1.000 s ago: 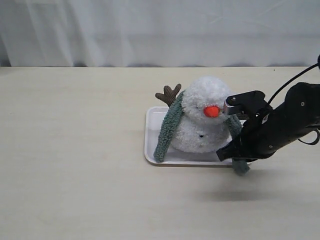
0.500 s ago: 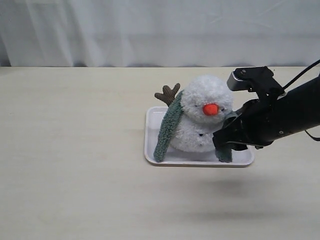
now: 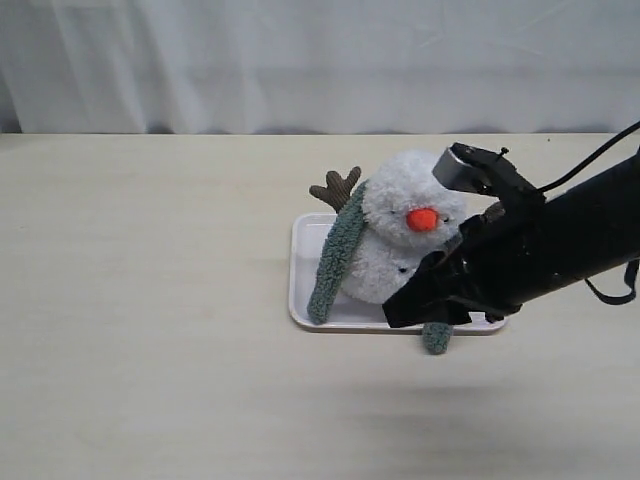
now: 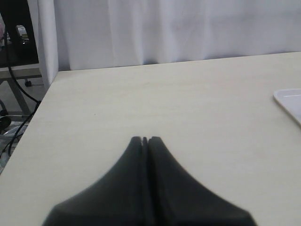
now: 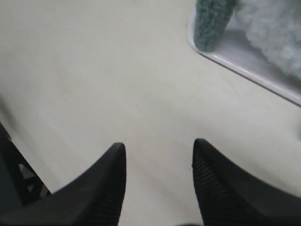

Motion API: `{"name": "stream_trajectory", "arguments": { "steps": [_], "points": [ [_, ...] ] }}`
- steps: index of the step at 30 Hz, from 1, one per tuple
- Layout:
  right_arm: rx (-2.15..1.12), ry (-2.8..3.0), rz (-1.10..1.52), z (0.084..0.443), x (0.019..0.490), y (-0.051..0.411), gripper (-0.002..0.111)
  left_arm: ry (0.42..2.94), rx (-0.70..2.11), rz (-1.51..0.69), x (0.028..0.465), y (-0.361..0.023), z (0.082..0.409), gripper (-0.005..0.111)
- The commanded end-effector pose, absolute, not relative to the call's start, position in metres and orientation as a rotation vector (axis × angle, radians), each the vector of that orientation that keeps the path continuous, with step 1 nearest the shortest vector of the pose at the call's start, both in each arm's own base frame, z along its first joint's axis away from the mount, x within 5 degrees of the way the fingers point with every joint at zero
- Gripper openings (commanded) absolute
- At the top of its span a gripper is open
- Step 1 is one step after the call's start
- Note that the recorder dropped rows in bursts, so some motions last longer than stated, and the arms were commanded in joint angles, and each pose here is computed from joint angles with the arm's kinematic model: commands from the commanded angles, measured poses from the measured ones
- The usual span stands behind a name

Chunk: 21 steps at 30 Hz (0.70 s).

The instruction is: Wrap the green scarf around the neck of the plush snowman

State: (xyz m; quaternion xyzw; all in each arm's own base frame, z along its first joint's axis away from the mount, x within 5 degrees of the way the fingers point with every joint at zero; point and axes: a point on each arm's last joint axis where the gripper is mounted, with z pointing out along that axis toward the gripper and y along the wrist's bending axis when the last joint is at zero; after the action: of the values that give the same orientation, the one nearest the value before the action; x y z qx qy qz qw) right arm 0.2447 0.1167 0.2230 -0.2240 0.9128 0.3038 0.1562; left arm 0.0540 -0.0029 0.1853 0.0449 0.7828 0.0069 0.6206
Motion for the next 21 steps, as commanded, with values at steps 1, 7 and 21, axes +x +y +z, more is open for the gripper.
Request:
{"name": "stream_trajectory", "arguments": {
  "steps": [1, 7, 21],
  "points": [
    [-0.683, 2.509, 0.813, 0.224, 0.245, 0.139, 0.044, 1.790, 0.092, 0.013, 0.054, -0.003, 0.185, 0.000],
    [-0.594, 2.387, 0.559, 0.218, 0.245, 0.181, 0.049, 1.790, 0.092, 0.013, 0.054, -0.003, 0.185, 0.000],
    [-0.381, 2.538, 0.469, 0.143, 0.263, 0.203, 0.058, 1.790, 0.092, 0.013, 0.054, -0.003, 0.185, 0.000]
  ]
}}
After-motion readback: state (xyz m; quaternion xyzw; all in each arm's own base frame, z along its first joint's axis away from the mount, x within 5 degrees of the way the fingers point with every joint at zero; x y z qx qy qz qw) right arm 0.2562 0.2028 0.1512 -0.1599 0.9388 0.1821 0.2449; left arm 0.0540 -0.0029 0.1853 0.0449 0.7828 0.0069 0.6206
